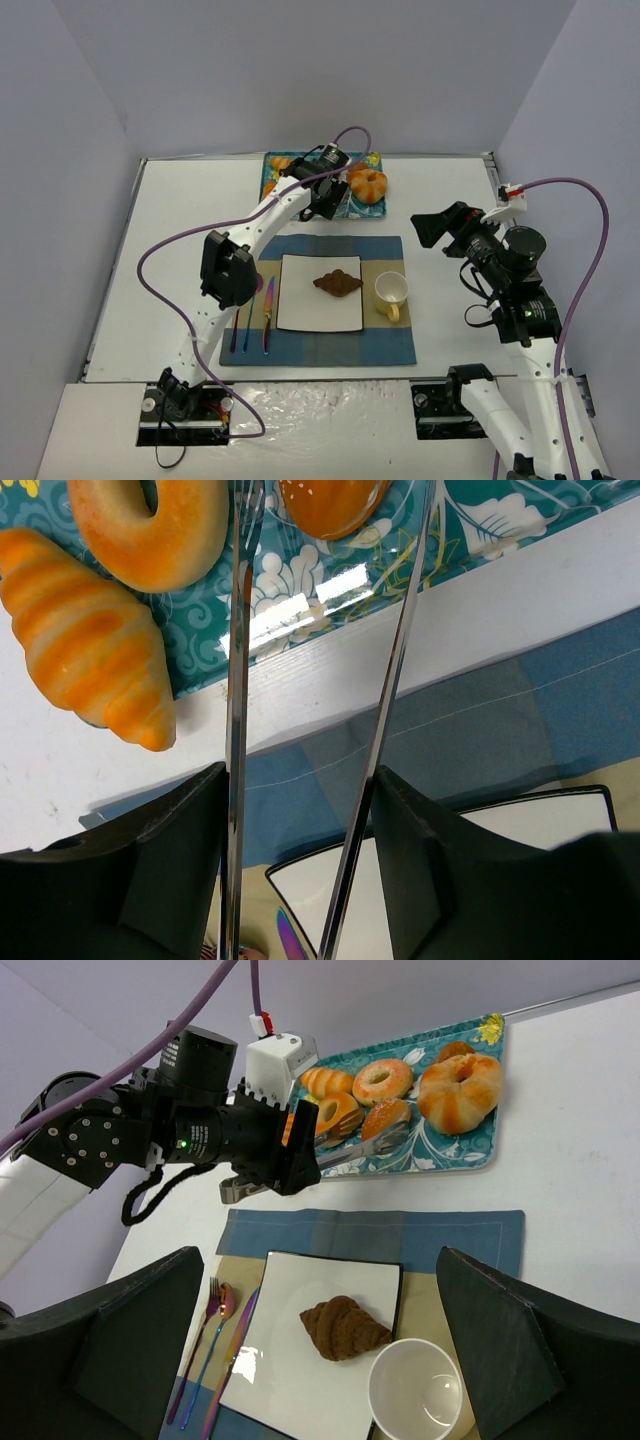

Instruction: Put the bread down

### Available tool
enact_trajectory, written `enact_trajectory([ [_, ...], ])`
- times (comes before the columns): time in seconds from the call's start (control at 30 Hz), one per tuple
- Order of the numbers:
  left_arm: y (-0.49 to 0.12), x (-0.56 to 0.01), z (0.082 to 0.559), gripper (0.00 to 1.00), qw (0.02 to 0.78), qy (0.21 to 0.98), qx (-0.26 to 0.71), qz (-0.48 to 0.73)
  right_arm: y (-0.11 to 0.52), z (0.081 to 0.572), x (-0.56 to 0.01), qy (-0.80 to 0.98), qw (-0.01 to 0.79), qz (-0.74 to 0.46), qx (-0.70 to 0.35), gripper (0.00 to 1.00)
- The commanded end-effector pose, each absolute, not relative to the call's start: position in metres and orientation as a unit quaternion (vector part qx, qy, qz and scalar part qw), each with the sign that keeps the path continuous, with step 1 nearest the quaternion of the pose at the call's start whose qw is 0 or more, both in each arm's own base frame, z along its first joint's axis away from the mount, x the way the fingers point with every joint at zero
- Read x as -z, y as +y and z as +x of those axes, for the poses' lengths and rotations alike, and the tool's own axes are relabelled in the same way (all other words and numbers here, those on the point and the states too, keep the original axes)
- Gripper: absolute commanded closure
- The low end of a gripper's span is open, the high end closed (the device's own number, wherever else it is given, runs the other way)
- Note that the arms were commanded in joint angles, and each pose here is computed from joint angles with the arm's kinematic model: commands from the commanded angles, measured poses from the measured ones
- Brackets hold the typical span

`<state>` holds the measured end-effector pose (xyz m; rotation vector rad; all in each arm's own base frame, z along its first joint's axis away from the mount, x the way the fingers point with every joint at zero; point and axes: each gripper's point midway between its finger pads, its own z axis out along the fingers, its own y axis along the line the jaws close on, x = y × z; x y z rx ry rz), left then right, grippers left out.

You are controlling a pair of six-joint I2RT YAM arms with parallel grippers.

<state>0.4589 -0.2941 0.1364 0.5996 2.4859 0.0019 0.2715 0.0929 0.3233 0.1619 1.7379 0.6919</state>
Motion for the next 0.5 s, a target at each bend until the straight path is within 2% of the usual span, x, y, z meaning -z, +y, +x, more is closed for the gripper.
enact_trajectory([
  [0.0, -0.3027, -0.1702, 0.4745, 0.48, 0.341, 0.914, 0.017, 0.220, 0.0930, 0.2740, -0.3491, 0.721, 0.623, 0.055, -0.300, 0.00],
  [0.3, -0.3047, -0.1670, 0.4802, 0.50, 0.347, 0.912, 0.015, 0.221, 0.0921, 0.2741, -0.3468, 0.723, 0.622, 0.055, -0.296, 0.00],
  [0.47, -0.3036, -0.1649, 0.4783, 0.62, 0.343, 0.913, 0.012, 0.222, 0.0918, 0.2742, -0.3461, 0.724, 0.621, 0.056, -0.295, 0.00],
])
